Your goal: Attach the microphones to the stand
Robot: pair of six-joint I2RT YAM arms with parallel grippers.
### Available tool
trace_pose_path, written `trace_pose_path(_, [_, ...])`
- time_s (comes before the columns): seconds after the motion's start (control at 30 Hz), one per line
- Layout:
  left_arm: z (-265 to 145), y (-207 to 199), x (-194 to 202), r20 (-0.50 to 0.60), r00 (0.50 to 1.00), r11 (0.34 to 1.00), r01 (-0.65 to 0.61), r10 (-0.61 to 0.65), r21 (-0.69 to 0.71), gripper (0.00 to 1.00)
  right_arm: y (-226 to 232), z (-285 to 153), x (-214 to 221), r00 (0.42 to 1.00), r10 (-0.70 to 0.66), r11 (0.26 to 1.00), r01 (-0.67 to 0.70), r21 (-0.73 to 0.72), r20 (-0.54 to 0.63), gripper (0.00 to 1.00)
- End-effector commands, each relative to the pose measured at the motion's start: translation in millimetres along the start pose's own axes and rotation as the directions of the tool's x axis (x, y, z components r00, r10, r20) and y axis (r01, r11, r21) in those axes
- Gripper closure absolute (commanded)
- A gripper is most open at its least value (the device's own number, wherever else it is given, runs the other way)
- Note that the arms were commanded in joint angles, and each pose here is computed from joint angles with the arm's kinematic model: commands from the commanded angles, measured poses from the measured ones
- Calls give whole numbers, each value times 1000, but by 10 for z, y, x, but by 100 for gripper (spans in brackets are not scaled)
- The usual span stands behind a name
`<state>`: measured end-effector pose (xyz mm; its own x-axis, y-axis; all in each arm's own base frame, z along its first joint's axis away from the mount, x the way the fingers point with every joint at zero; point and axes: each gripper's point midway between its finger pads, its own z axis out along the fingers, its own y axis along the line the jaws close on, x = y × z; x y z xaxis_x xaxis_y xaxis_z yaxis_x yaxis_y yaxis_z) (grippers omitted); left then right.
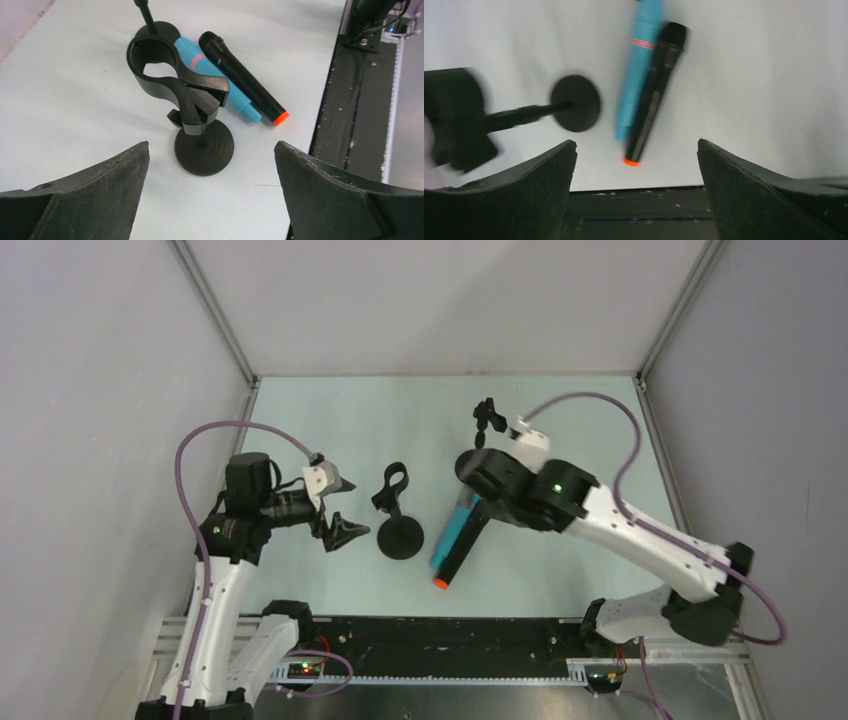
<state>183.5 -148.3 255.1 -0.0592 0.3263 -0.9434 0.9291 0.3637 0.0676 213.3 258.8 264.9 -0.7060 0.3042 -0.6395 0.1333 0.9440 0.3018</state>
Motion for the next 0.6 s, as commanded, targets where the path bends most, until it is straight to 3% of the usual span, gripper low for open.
trace_pose_path(0.0, [39, 16, -115, 16, 996, 996, 88, -87, -10, 0, -495, 298, 441, 990, 116, 988, -106, 115, -84, 8])
trace_pose_path(0.27, [23, 176, -199, 86, 978, 958, 202, -188, -203, 0, -625, 845, 832, 987, 81, 963, -42, 266, -138, 18])
trace_pose_path(0.57, [55, 66, -39, 108, 954, 930, 296, -278, -217, 0, -601, 1384, 937, 981, 105, 955, -55, 292, -161, 24])
